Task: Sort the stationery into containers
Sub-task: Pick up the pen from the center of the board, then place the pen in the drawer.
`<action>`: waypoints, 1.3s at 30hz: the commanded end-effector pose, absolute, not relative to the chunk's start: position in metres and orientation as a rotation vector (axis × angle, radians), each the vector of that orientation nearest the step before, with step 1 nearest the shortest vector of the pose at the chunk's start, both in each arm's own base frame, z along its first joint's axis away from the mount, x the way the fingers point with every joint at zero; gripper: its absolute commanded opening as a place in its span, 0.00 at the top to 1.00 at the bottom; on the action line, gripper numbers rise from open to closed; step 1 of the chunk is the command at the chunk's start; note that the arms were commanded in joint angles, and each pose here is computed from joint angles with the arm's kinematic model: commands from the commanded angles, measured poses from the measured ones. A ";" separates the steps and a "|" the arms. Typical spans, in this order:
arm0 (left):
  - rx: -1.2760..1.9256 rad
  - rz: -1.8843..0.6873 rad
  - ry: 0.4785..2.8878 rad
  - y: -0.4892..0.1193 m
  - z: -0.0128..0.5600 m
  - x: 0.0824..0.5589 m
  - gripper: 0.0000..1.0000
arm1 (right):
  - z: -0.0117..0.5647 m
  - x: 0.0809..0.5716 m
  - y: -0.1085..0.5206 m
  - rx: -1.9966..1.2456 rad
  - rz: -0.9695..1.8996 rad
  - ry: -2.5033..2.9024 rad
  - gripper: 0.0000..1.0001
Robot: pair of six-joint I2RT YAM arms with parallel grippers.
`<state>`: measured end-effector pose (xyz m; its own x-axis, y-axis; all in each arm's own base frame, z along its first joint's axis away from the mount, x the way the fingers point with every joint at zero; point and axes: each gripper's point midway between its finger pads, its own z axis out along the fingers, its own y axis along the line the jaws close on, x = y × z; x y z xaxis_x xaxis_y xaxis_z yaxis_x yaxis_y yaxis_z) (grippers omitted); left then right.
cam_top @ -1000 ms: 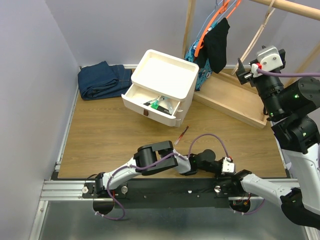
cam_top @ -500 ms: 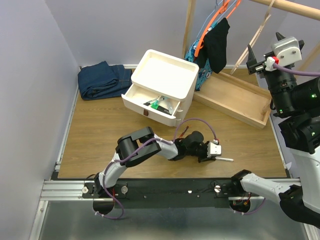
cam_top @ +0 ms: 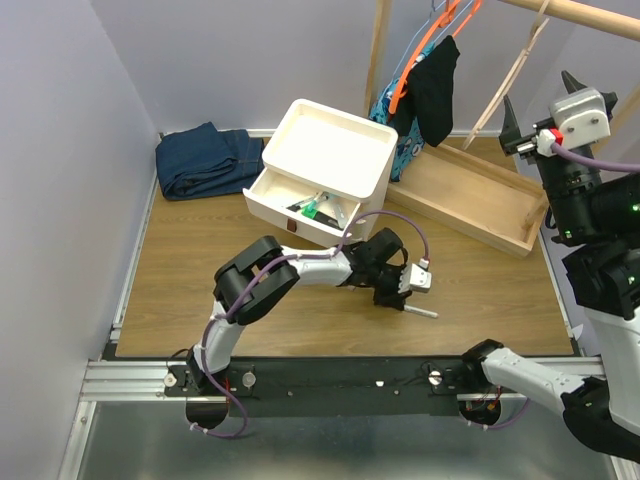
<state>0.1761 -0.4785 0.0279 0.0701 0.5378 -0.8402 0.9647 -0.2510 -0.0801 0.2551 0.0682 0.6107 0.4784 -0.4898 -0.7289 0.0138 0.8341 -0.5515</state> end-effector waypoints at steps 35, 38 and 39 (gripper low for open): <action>1.916 -0.346 1.466 -0.215 0.274 0.291 0.91 | 0.595 0.222 0.020 -0.454 -0.409 1.077 0.23; 1.932 -0.325 1.470 -0.210 0.268 0.300 0.91 | 0.594 0.224 0.021 -0.460 -0.403 1.083 0.23; 1.942 -0.302 1.475 -0.208 0.265 0.305 0.91 | 0.595 0.224 0.021 -0.457 -0.403 1.082 0.23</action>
